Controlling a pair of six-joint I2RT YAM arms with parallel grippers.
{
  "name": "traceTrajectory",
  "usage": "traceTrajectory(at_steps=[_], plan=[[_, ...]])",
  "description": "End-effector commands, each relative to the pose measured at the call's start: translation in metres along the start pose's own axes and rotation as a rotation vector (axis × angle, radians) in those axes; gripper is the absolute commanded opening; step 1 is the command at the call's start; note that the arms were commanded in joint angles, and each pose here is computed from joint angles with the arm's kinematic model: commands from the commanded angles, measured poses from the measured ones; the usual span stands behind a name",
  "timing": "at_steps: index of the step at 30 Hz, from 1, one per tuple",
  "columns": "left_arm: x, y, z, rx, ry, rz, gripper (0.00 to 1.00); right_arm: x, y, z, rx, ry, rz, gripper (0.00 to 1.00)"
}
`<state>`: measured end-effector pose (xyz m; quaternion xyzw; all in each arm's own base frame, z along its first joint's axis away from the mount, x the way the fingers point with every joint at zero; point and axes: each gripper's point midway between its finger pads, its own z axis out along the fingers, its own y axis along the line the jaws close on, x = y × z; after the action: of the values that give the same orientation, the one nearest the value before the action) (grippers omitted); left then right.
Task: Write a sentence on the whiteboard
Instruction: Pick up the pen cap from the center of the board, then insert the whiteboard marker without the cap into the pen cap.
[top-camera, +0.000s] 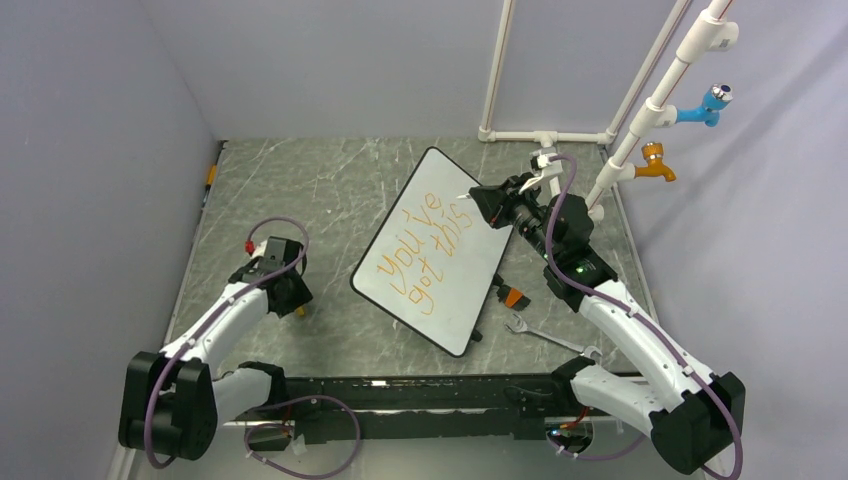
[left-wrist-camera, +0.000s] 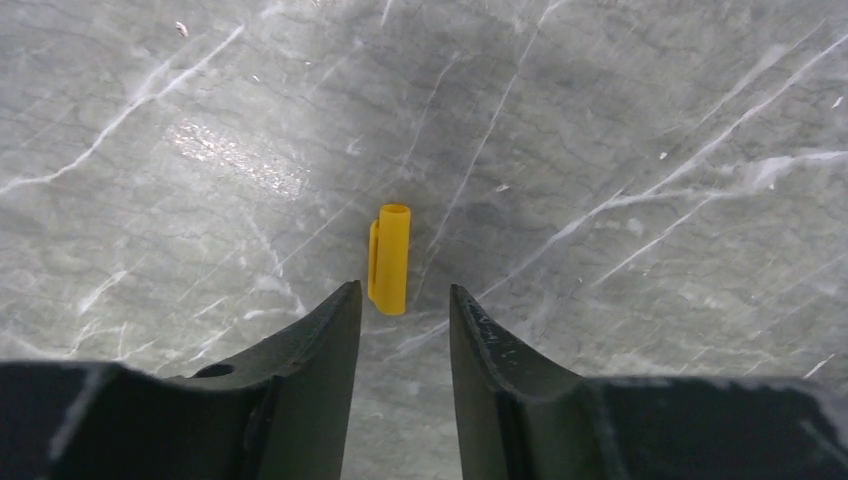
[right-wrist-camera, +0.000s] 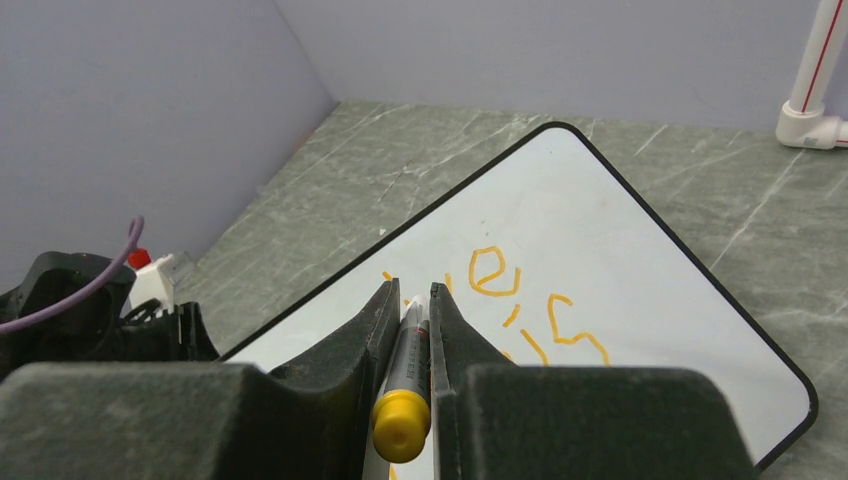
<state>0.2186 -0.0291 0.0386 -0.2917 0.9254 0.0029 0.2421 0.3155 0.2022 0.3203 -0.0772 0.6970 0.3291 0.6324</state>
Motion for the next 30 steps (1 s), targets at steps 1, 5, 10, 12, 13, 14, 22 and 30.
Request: traceTrajectory(at_steps=[1,5,10,12,13,14,22,30], plan=[[0.002,-0.007,0.008,0.038,0.008,-0.03,0.4,-0.017,0.008,-0.002,-0.022,-0.047,-0.002,0.0],[0.004,-0.003,0.013,0.017,0.011,-0.036,0.4,-0.017,0.007,-0.001,-0.018,-0.048,-0.005,0.0],[0.012,-0.003,0.023,0.024,0.036,-0.042,0.29,-0.017,0.007,-0.001,-0.019,-0.047,-0.007,0.0],[0.014,-0.003,0.027,0.021,0.041,-0.038,0.2,-0.017,0.006,-0.001,-0.017,-0.048,-0.01,0.0],[0.015,-0.002,0.029,0.017,0.045,-0.036,0.16,-0.017,0.006,-0.001,-0.017,-0.048,-0.01,0.0],[0.016,-0.003,0.03,0.017,0.049,-0.034,0.11,-0.017,0.006,-0.001,-0.015,-0.046,-0.013,0.0],[-0.001,-0.029,0.016,0.165,-0.002,0.049,0.0,-0.019,0.008,0.0,-0.024,-0.045,-0.01,0.0],[-0.035,-0.058,-0.038,0.341,-0.103,0.226,0.0,-0.027,0.028,0.0,-0.112,-0.037,0.002,0.0]])
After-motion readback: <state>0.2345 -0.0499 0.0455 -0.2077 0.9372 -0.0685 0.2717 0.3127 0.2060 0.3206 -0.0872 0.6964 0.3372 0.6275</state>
